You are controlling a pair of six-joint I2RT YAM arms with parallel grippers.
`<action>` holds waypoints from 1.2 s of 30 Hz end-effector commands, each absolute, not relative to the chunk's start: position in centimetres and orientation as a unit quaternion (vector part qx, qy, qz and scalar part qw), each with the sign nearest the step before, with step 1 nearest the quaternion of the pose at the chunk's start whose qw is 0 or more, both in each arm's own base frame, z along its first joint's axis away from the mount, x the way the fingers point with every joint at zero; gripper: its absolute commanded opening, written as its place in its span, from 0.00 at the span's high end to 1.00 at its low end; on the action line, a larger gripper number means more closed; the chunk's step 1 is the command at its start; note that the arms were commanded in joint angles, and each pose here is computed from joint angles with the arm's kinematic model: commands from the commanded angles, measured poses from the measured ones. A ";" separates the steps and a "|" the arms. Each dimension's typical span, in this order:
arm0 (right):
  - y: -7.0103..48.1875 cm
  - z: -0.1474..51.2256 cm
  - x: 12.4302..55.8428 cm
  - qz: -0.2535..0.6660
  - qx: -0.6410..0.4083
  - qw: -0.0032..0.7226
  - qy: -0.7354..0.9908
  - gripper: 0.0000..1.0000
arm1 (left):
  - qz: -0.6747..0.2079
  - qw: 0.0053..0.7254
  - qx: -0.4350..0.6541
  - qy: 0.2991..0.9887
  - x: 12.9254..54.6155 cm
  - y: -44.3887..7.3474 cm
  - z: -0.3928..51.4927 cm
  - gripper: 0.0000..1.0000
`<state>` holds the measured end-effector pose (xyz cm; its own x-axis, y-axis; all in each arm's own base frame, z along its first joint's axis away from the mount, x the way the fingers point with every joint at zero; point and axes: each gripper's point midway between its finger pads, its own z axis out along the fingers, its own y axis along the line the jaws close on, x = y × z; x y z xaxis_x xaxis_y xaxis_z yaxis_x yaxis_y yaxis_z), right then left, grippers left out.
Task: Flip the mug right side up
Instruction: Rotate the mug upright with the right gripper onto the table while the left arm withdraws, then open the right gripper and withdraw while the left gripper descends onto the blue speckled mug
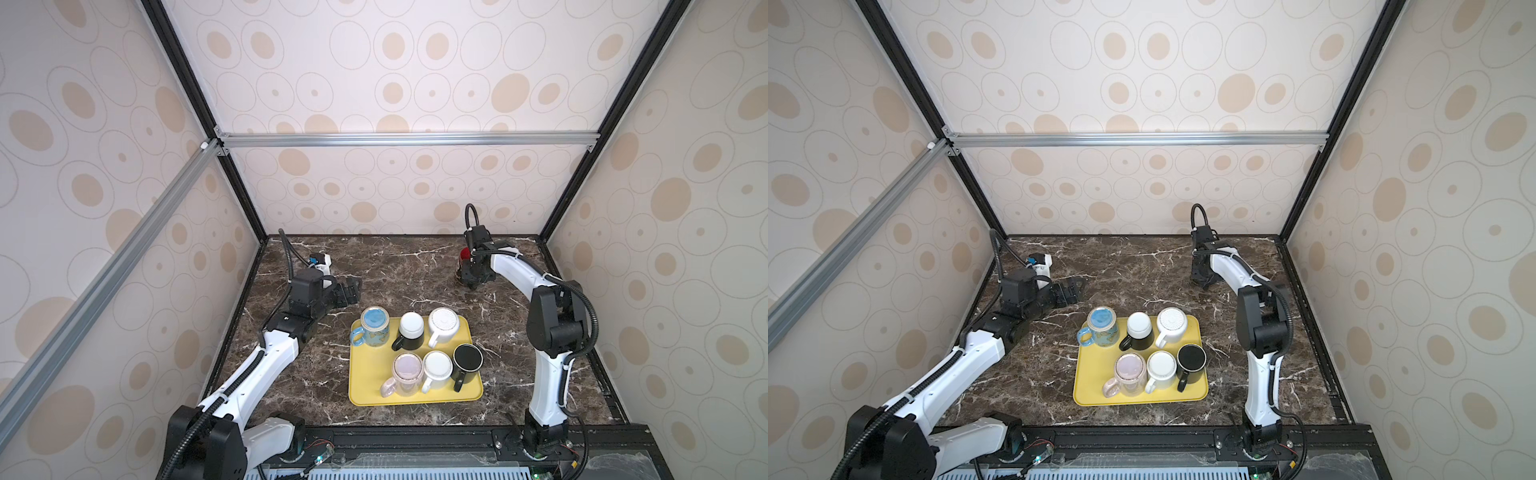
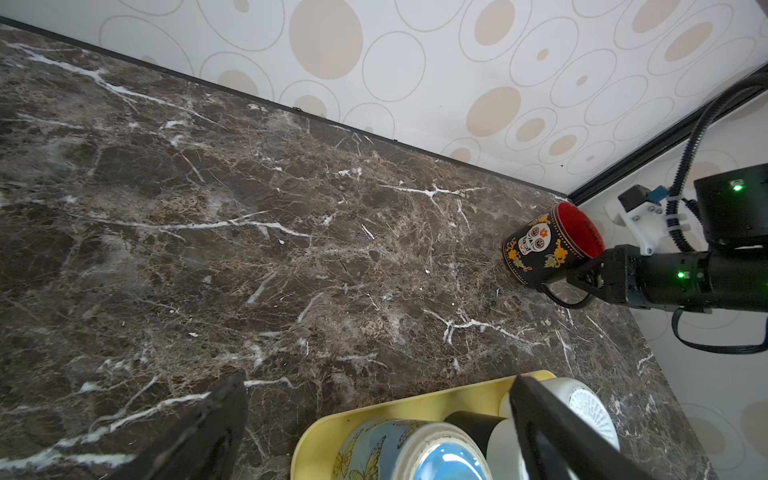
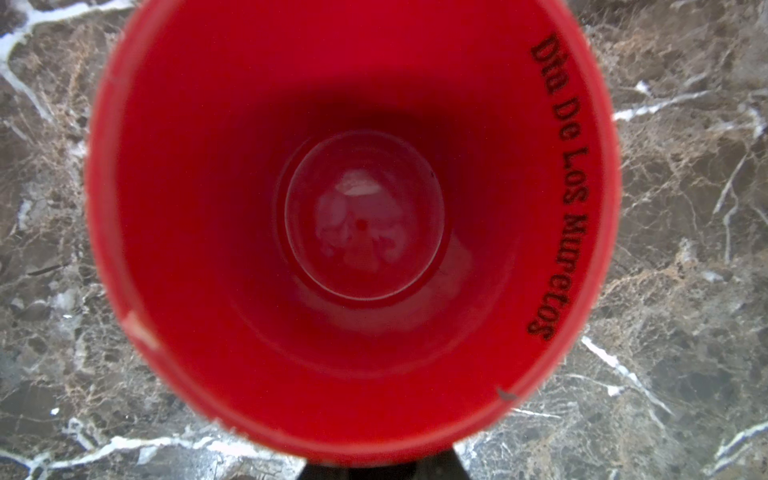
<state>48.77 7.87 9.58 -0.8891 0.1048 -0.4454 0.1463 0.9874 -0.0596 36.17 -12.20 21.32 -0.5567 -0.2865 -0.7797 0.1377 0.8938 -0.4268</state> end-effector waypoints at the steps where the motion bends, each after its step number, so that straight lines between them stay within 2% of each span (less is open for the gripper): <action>1: 8.4 12.3 50.4 -0.024 0.073 0.275 0.958 0.58 | -0.229 0.478 -0.030 0.847 36.3 -12.5 21.6 0.00; 5: 8.6 13.5 49.8 -0.009 0.077 0.285 0.955 0.43 | -0.233 0.477 -0.030 0.847 36.4 -12.7 21.7 0.00; 9: 8.3 16.3 48.4 -0.001 0.083 0.306 0.949 0.37 | -0.225 0.475 -0.031 0.850 36.3 -12.4 21.7 0.00; 17: 8.4 22.9 44.1 0.002 0.058 0.360 0.931 0.38 | -0.177 0.462 -0.026 0.869 35.9 -11.2 21.0 0.01; 21: 12.8 25.9 40.7 0.051 -0.027 0.408 0.911 0.40 | -0.148 0.442 -0.020 0.885 35.5 -10.5 19.4 0.03; 25: 19.0 26.6 36.1 0.099 -0.172 0.446 0.873 0.38 | -0.137 0.428 -0.010 0.893 34.9 -10.4 18.9 0.04; 30: 21.6 26.3 31.3 0.134 -0.225 0.409 0.874 0.37 | -0.136 0.404 0.010 0.905 33.0 -10.9 18.2 0.06; 36: 21.1 25.1 29.0 0.138 -0.242 0.374 0.884 0.40 | -0.132 0.347 0.057 0.927 29.4 -13.1 16.3 0.08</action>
